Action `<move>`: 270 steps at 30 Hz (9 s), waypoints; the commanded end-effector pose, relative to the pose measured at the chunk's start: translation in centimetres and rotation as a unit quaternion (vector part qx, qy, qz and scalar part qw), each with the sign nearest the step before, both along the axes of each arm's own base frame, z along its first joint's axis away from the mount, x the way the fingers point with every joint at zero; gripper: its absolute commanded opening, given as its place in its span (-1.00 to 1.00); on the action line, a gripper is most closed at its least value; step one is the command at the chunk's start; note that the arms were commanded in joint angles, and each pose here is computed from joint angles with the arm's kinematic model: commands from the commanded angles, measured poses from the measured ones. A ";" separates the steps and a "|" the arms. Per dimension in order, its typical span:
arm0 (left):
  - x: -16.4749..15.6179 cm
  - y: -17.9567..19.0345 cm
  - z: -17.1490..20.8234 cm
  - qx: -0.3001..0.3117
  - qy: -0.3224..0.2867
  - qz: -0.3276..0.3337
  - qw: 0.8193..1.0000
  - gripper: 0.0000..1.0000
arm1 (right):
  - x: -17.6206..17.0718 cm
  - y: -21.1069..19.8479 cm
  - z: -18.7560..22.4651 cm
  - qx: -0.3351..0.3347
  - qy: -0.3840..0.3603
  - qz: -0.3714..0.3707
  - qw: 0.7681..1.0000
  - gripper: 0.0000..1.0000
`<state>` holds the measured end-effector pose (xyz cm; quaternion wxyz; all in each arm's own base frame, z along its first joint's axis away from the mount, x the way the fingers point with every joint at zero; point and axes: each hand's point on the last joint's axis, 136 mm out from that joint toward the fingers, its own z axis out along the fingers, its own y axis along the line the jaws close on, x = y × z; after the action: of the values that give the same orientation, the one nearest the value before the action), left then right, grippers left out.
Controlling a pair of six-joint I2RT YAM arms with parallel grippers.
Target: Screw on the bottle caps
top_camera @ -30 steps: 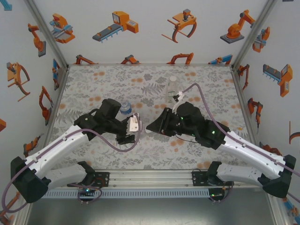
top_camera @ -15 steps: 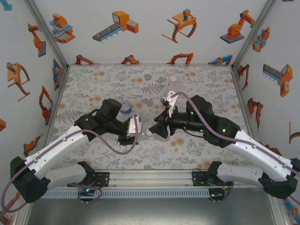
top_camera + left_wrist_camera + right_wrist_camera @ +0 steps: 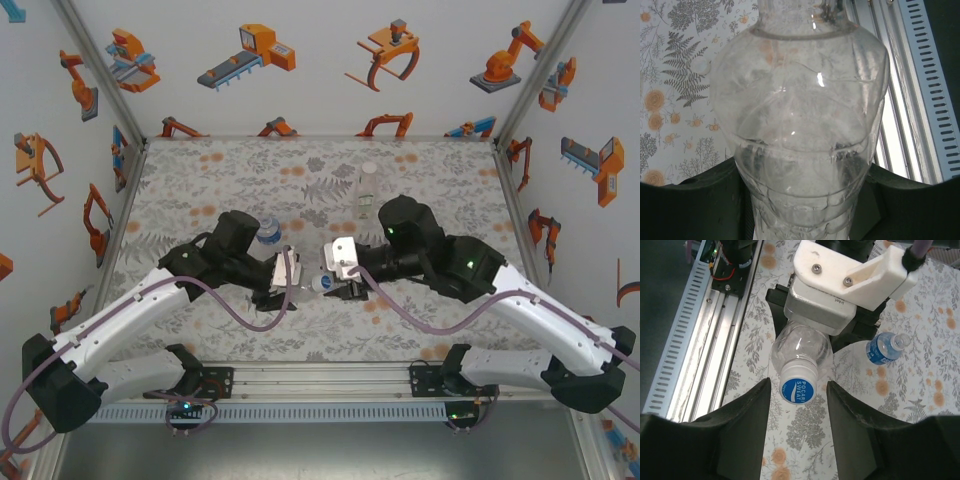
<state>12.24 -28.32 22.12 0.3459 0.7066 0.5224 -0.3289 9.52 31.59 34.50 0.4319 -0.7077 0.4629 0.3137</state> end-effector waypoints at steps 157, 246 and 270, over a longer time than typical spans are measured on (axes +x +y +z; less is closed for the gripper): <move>7.1 0.6 4.4 -0.078 0.055 0.173 0.980 -0.34 | 14.9 2.1 0.8 0.266 0.396 -0.484 0.734 -0.50; 13.9 7.8 8.3 -0.149 -0.018 0.415 0.897 0.33 | 32.3 0.8 -5.9 0.130 0.148 -0.532 0.824 0.04; 16.6 13.4 9.4 -0.175 -0.072 0.534 0.824 0.36 | 22.6 11.7 -11.7 0.172 0.198 -0.354 0.898 0.53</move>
<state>28.70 -15.35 30.58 0.6058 0.2801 0.7336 -0.1281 31.44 41.68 20.50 0.4984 -0.3480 0.7244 0.3251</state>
